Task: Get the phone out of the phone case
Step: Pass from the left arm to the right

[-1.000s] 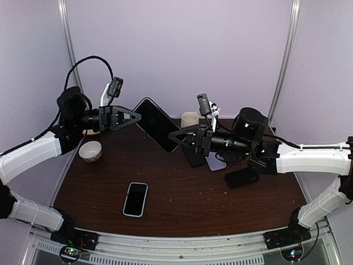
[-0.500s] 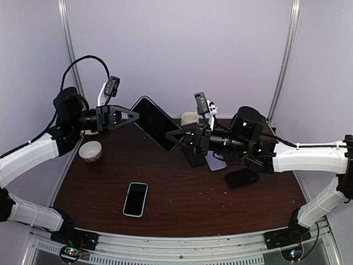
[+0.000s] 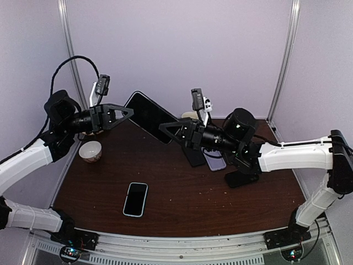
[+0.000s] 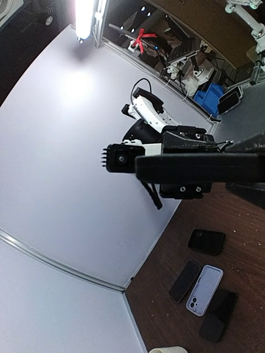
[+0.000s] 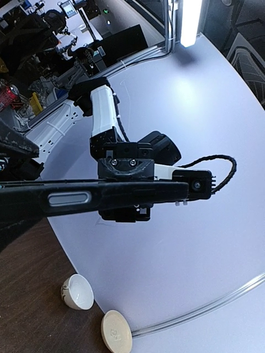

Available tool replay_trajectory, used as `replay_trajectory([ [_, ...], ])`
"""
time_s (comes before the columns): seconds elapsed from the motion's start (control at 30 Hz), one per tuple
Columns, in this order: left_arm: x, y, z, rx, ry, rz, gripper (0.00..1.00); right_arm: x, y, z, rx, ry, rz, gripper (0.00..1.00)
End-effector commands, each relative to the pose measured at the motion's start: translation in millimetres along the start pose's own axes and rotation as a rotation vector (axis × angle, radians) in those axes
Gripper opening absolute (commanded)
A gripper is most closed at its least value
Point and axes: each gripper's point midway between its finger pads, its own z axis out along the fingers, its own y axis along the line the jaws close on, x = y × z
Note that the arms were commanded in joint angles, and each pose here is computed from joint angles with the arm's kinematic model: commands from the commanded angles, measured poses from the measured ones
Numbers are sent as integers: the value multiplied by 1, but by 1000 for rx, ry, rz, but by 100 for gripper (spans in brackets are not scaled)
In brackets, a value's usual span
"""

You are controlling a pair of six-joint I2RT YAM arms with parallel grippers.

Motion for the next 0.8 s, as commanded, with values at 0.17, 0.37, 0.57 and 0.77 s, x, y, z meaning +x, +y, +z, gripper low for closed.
replay_trajectory([
  [0.17,-26,-17,-8,-5,-106,127,0,-36,23,5,-121,-135,-14,25],
  [0.37,-28,-18,-9,-13,-119,130,0,-34,27,5,-160,-139,-25,28],
  [0.57,-29,-18,-9,-13,-127,128,0,-31,34,4,-226,-148,-25,28],
  [0.77,-26,-14,-9,-25,-114,135,0,-29,32,6,-227,-133,-16,14],
])
